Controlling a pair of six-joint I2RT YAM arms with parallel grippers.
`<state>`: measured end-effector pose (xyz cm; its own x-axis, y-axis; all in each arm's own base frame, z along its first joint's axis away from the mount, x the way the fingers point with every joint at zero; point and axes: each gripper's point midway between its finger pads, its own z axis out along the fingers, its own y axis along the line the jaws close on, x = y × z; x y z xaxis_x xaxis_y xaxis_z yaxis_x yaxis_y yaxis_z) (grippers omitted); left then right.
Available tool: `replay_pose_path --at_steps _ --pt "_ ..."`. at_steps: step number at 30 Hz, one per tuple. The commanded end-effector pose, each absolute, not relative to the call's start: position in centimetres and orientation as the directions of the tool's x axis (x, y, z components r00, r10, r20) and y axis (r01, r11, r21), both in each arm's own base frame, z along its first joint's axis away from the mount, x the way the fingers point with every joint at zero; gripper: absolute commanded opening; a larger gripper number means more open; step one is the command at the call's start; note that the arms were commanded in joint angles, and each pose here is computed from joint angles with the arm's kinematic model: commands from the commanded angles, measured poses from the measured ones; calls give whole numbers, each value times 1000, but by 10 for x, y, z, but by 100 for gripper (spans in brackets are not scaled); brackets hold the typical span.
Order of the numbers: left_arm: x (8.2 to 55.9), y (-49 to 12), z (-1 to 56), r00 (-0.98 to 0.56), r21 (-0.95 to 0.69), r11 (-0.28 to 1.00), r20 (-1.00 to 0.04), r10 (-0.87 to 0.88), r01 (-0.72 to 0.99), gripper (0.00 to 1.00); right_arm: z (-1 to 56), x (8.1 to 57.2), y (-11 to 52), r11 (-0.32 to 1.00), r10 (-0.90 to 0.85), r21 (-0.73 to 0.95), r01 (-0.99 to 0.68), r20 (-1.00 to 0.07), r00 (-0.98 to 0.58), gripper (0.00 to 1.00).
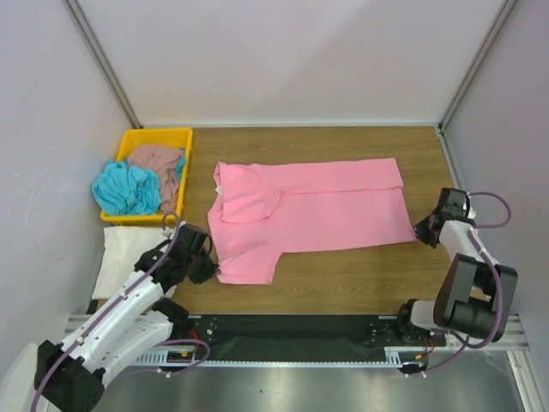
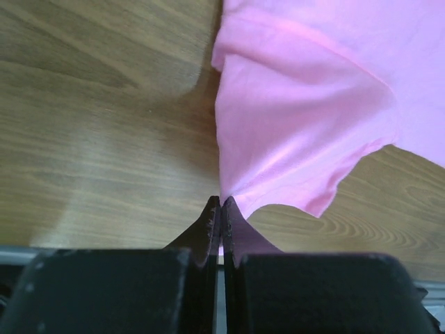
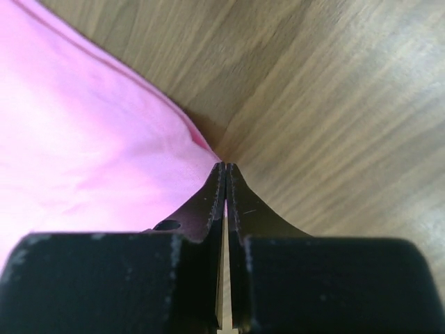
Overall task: Fold and stack the t-shirts
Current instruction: Fold the tshirt
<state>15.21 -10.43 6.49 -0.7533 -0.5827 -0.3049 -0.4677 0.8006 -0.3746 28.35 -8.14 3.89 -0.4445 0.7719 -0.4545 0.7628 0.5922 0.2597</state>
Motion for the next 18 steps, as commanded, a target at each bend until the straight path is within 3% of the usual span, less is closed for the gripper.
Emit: replay_pose_path --at_steps 1,18 --pt "157 -107 91 -751 -404 799 -318 -579 -446 0 57 278 -84 612 749 262 746 -494 -441 0" --pt "269 -113 163 -657 -498 777 -443 -610 -385 0 85 342 -94 616 757 368 697 -521 -394 0"
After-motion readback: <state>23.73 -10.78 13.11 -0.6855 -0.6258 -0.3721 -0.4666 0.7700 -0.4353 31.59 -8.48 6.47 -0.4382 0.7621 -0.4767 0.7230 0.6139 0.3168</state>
